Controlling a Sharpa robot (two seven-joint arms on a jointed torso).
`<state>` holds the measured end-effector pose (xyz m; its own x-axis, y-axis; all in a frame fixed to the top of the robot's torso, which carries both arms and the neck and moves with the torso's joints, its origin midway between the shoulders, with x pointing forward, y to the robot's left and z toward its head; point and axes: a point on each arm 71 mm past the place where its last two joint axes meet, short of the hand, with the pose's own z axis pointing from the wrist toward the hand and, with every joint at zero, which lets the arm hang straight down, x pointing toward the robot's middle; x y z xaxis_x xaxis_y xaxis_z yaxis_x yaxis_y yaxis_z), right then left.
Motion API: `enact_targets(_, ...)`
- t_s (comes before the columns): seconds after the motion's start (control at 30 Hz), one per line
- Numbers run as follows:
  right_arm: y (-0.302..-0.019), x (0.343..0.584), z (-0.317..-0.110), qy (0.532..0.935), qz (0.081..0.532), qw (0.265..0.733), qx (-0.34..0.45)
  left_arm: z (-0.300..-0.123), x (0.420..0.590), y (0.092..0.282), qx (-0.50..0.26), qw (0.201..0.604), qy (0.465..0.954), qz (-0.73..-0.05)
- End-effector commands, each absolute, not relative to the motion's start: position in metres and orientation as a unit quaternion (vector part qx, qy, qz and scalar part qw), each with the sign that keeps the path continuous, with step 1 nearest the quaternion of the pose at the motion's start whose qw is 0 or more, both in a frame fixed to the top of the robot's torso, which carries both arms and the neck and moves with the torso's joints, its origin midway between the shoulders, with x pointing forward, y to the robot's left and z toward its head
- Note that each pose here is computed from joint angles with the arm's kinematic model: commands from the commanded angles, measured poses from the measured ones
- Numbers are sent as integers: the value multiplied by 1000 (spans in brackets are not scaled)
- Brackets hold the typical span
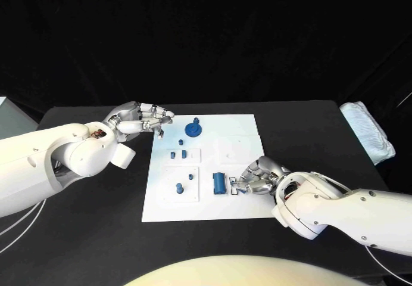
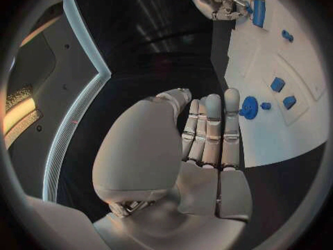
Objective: Assemble the parts on the task board
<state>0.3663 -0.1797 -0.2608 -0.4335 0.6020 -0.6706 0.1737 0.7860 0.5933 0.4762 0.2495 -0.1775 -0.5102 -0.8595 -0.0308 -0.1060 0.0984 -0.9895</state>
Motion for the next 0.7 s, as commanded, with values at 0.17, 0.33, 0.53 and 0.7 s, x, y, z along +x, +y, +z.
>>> enact_targets(0.17,-181,367,-265,819,221,462,259,-177,475,247,-359,326,664,-569)
enact_targets(0.33,-178,367,-266,827,219,454,250,-177,475,247,-359,326,664,-569)
enact_targets(0.53,-175,367,-268,834,217,452,231,-177,475,247,-358,325,666,-568)
enact_targets(0.7,-174,368,-267,832,218,466,207,-177,475,248,-358,326,667,-567)
